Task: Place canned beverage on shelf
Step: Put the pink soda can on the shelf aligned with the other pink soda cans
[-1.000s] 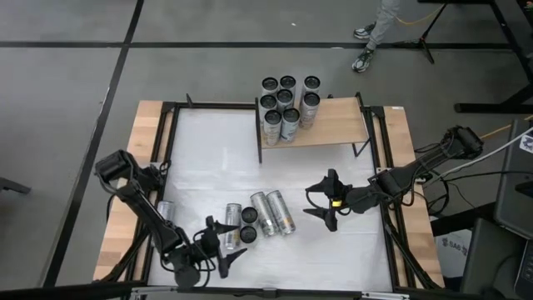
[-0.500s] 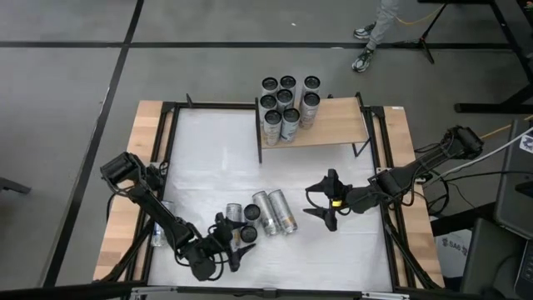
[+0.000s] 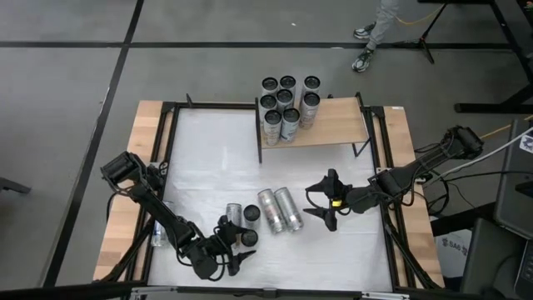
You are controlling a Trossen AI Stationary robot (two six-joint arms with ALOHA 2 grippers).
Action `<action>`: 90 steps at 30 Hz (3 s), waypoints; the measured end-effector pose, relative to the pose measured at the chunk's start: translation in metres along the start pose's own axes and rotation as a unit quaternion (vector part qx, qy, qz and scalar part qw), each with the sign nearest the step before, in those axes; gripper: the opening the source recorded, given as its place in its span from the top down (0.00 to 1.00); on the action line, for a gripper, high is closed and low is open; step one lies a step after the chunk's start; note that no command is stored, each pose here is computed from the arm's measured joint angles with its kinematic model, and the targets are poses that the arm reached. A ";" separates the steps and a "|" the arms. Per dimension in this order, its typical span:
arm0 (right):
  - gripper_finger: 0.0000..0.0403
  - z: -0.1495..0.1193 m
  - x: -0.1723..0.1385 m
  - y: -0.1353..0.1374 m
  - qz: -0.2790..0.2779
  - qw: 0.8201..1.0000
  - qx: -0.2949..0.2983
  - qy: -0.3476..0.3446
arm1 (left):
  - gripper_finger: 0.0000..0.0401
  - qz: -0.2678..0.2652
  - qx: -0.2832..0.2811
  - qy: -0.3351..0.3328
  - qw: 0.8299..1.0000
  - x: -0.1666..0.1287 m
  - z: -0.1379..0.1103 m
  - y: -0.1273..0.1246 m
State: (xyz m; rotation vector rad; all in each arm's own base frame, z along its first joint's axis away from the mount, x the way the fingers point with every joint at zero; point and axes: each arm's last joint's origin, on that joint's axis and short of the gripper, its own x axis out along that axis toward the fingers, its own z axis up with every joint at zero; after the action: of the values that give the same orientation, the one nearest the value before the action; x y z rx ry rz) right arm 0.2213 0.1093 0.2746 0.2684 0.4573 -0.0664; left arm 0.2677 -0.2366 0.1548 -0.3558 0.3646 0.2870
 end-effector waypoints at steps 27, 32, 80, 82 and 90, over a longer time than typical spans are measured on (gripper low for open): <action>0.20 0.000 0.000 0.000 0.000 1.000 0.000 0.000 | 0.40 -0.009 -0.017 -0.006 1.000 0.001 0.003 -0.002; 0.20 0.000 0.000 0.000 0.001 1.000 0.000 0.001 | 0.40 -0.027 -0.047 -0.022 0.998 0.000 0.010 -0.010; 0.20 0.045 -0.093 -0.036 -0.094 0.975 -0.042 -0.198 | 0.40 0.078 0.013 -0.079 0.994 0.123 0.250 0.083; 0.20 0.044 -0.084 -0.034 -0.124 0.972 -0.047 -0.195 | 0.40 0.083 0.018 -0.079 0.993 0.124 0.251 0.087; 0.20 0.049 -0.051 -0.024 -0.181 0.958 -0.051 -0.217 | 0.40 0.089 0.022 -0.072 0.993 0.125 0.251 0.090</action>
State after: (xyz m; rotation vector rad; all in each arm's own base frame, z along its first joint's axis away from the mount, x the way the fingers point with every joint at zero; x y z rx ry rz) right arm 0.1937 0.0736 0.3337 0.0597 0.0668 -0.4508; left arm 0.4234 -0.0329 0.2993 -0.2573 0.2598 0.4768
